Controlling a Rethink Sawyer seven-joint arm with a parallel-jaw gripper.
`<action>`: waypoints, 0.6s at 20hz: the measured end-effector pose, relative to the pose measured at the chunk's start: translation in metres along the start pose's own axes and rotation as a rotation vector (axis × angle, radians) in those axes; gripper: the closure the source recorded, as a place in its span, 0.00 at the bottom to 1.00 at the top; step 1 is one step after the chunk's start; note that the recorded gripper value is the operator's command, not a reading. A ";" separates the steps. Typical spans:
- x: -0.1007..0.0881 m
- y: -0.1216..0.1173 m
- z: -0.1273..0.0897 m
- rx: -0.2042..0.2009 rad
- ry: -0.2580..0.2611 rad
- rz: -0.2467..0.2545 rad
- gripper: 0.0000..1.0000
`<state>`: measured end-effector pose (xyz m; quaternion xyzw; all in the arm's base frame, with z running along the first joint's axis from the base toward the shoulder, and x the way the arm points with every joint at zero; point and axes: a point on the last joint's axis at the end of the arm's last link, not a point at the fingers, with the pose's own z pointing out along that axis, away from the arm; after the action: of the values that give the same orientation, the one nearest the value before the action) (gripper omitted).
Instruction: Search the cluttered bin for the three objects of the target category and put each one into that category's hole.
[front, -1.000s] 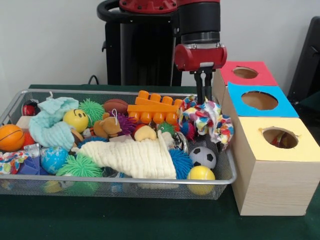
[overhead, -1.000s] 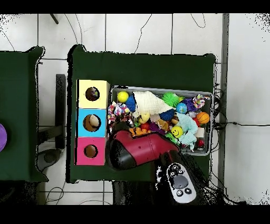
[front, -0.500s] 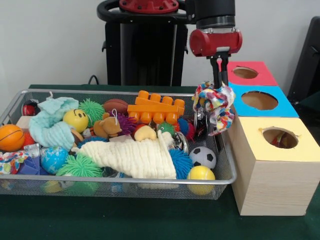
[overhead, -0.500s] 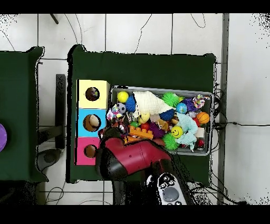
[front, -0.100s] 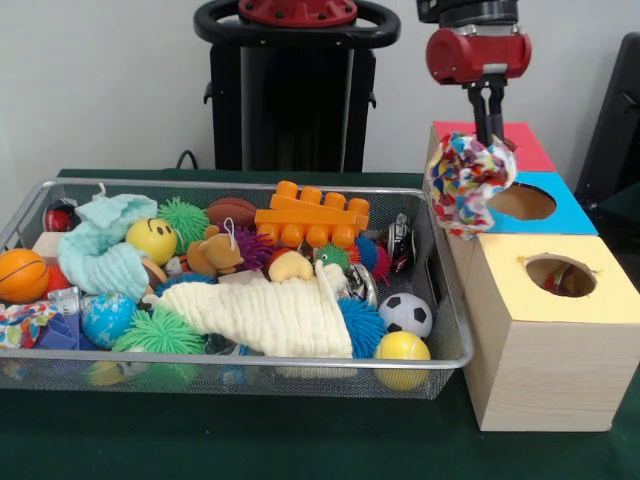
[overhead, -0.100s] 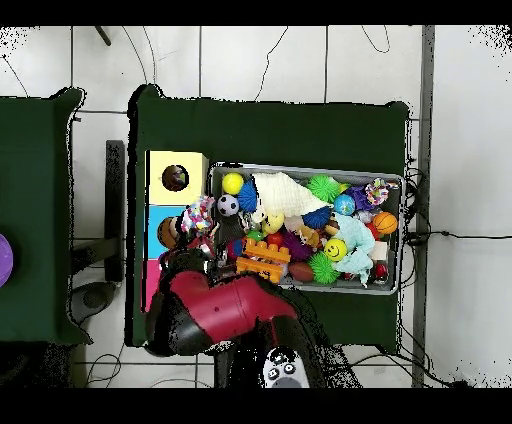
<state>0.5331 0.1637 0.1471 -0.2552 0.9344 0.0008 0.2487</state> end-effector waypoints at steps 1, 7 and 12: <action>-0.002 0.004 -0.001 0.001 -0.001 0.000 1.00; -0.020 0.031 -0.009 0.003 -0.012 0.015 1.00; -0.026 0.031 -0.012 0.023 -0.018 0.037 1.00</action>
<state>0.5328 0.2014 0.1658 -0.2351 0.9366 -0.0029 0.2598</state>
